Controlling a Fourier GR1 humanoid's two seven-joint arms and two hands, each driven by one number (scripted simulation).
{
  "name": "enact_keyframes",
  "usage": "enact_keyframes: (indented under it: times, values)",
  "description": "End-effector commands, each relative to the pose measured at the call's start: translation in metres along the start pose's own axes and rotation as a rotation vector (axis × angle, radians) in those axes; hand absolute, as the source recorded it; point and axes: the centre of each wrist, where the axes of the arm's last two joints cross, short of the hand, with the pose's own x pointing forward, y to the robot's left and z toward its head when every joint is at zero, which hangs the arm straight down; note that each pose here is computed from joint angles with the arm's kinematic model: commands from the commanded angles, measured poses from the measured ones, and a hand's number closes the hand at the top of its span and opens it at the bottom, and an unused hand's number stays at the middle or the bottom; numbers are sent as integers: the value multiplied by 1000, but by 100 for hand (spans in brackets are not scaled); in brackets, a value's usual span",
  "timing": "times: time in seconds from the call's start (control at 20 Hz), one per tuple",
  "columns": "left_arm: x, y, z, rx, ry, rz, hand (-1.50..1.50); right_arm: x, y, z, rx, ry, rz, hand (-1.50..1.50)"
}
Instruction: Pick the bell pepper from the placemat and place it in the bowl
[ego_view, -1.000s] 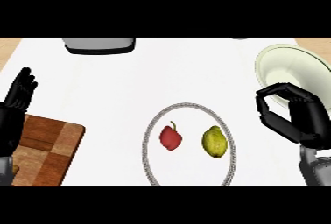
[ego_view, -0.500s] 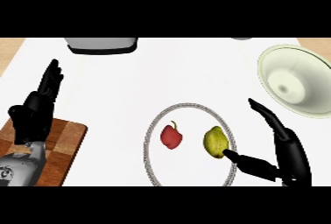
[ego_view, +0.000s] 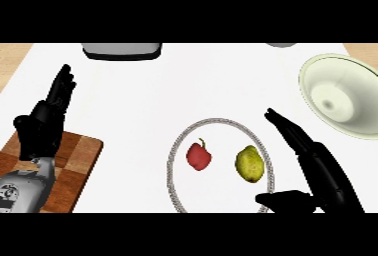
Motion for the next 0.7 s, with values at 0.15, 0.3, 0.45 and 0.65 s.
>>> enact_keyframes:
  times: [0.15, 0.3, 0.45, 0.65]
  values:
    - [3, -3, -5, -20, -20, -11, 0, 69, 18, -36, 193, 122, 205, -150]
    - [5, -10, -9, -6, -3, 0, 0, 98, 27, -45, 303, 138, 196, -150]
    - [-5, -4, 4, -3, -4, -11, 0, 106, 38, -70, 362, 154, 213, -150]
    - [4, -21, 10, 10, -5, -7, 0, 110, 72, -82, 435, 189, 249, -150]
